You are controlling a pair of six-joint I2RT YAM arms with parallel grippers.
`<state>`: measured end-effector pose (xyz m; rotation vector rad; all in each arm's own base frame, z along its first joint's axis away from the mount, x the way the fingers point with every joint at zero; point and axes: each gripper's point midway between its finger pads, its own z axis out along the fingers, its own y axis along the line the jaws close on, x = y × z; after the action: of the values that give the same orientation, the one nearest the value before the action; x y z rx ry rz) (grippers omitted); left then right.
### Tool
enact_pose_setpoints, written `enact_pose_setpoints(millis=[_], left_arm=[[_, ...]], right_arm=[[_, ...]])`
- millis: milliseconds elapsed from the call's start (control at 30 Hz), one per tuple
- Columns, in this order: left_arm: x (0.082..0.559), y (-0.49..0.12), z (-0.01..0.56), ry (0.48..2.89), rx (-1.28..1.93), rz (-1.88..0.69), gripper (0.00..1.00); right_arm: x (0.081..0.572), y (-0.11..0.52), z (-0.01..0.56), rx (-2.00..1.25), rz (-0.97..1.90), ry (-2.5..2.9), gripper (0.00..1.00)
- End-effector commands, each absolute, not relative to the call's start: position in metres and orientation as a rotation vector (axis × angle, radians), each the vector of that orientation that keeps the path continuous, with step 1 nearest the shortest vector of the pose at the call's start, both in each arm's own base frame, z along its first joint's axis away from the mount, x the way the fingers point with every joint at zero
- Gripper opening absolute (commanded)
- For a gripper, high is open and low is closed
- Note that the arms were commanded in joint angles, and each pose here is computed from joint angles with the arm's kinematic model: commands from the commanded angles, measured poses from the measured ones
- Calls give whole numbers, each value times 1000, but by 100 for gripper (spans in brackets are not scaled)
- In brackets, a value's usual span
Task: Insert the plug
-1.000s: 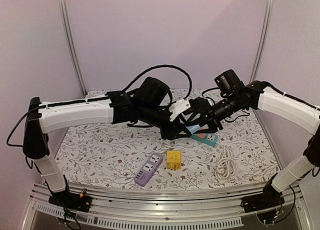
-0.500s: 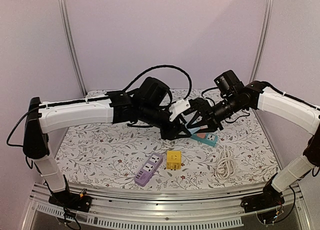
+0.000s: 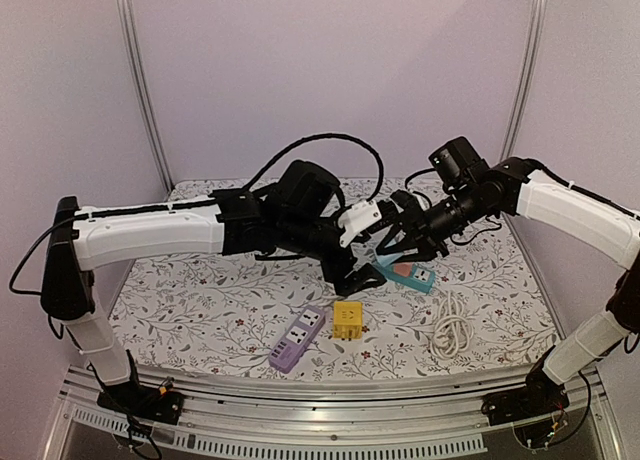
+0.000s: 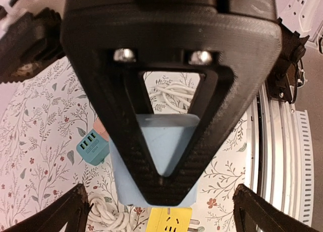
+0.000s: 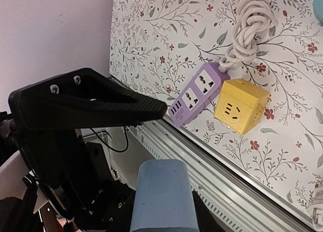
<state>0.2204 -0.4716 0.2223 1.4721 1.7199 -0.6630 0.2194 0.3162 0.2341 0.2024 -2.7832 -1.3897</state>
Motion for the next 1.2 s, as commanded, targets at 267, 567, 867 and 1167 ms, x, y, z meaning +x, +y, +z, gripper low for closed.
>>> enact_pose_setpoints(millis=[267, 567, 867, 1167], left_arm=[[234, -440, 257, 1750, 1288, -536, 100], [269, -380, 261, 1834, 1050, -244, 100], [259, -341, 254, 1912, 990, -197, 99], [241, -301, 252, 1959, 929, -199, 100]], right_arm=[[235, 290, 254, 612, -1240, -3099, 0], [245, 259, 254, 1179, -861, -3225, 0], [247, 229, 237, 1697, -462, -3087, 0], [261, 207, 185, 1654, -283, -2878, 0]])
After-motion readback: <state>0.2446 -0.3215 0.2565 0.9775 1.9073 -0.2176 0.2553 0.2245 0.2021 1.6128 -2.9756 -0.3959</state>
